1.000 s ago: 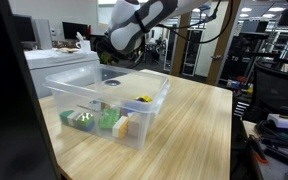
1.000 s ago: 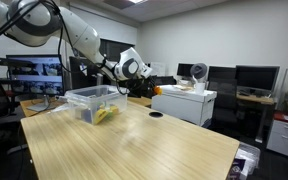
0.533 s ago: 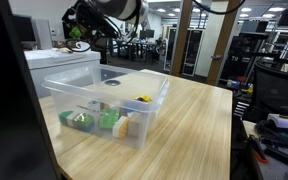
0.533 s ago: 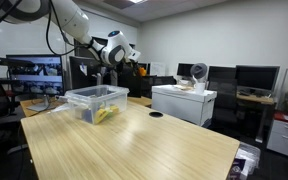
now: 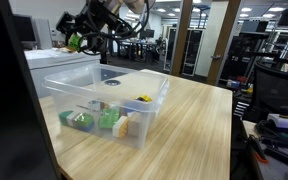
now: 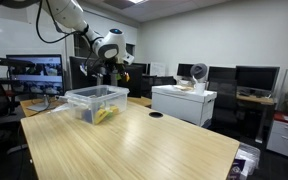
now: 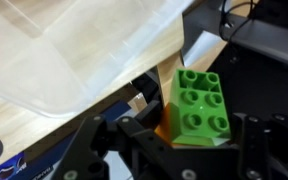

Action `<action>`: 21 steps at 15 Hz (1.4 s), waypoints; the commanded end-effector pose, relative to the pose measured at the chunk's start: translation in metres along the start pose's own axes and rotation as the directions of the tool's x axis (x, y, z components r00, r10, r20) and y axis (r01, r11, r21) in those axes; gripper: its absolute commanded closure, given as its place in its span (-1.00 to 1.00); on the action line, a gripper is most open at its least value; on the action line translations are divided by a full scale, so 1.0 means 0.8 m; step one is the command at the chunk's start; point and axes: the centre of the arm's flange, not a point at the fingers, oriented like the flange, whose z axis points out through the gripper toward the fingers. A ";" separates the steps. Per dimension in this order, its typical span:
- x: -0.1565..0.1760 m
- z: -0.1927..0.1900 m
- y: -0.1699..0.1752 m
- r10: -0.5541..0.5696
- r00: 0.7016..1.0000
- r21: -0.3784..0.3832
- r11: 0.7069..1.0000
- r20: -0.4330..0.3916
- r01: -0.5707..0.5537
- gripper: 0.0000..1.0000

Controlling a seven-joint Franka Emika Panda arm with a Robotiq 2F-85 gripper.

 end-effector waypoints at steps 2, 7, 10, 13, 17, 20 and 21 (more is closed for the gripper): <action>-0.046 -0.015 0.056 -0.099 0.968 -0.104 0.987 0.229 0.125 0.62; -0.071 -0.025 0.080 -0.237 0.875 -0.152 0.933 0.422 0.325 0.62; -0.078 -0.026 0.080 -0.292 0.827 -0.153 0.901 0.481 0.407 -0.51; -0.078 -0.023 0.076 -0.318 0.815 -0.154 0.886 0.484 0.437 -0.91; -0.055 -0.023 0.056 -0.320 0.883 -0.108 0.921 0.343 0.375 -1.00; -0.047 -0.017 0.053 -0.295 0.893 -0.126 0.927 0.339 0.354 -1.00; -0.048 -0.016 0.054 -0.294 0.892 -0.126 0.927 0.343 0.354 -1.00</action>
